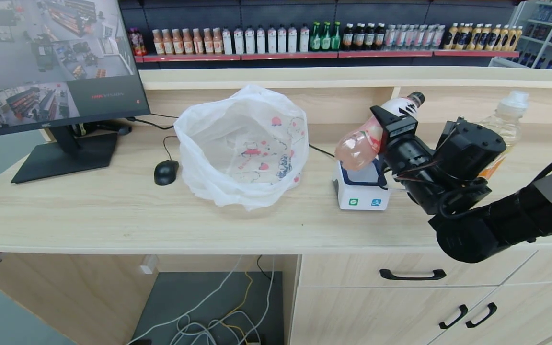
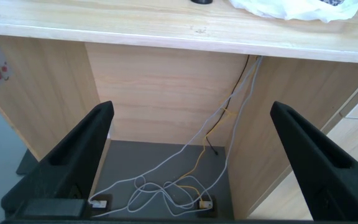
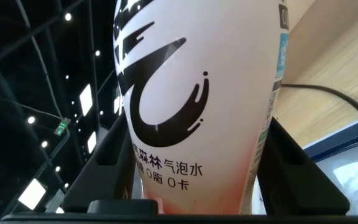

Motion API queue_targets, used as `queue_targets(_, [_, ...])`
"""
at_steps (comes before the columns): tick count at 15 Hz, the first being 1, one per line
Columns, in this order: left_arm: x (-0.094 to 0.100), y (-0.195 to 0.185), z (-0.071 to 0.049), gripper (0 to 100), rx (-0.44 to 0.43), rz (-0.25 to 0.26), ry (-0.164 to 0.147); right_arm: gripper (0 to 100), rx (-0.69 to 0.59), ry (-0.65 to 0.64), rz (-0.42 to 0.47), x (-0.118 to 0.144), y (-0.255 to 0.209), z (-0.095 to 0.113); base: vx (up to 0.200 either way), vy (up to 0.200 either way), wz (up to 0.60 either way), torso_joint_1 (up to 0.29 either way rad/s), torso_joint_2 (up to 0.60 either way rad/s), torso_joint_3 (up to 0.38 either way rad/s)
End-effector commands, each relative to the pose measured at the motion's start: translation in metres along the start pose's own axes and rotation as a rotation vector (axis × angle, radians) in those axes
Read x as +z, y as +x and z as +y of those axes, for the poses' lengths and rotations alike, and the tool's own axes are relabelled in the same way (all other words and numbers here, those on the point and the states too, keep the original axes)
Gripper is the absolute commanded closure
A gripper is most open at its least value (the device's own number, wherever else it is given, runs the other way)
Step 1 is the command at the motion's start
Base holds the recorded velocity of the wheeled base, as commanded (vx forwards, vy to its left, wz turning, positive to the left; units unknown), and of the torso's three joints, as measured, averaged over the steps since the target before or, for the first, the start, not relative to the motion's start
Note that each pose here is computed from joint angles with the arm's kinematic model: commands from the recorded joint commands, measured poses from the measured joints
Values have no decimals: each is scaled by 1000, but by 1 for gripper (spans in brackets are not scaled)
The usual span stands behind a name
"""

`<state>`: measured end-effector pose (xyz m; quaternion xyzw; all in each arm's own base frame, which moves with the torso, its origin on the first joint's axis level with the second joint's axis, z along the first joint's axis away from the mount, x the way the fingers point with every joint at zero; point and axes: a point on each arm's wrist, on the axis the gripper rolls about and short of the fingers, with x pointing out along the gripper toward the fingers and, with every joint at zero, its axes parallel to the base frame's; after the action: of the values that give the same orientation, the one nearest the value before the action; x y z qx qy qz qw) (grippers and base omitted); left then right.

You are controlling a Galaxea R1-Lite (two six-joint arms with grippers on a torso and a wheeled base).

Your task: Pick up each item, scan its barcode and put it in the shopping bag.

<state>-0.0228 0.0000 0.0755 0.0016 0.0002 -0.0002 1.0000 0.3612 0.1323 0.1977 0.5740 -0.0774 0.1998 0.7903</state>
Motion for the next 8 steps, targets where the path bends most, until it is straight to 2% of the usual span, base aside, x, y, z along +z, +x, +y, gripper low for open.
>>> queue_targets(1, [0, 0, 0, 0, 0, 0, 0, 100, -14, -6, -13, 5, 3, -8, 0, 0, 0, 0, 0, 0])
queue_targets(5, [0, 0, 0, 0, 0, 0, 0, 100, -46, 5, -24, 8, 3, -20, 0, 0, 0, 0, 0, 0])
queue_targets(8, [0, 0, 0, 0, 0, 0, 0, 100, -46, 11, -24, 7, 4, -22, 0, 0, 0, 0, 0, 0])
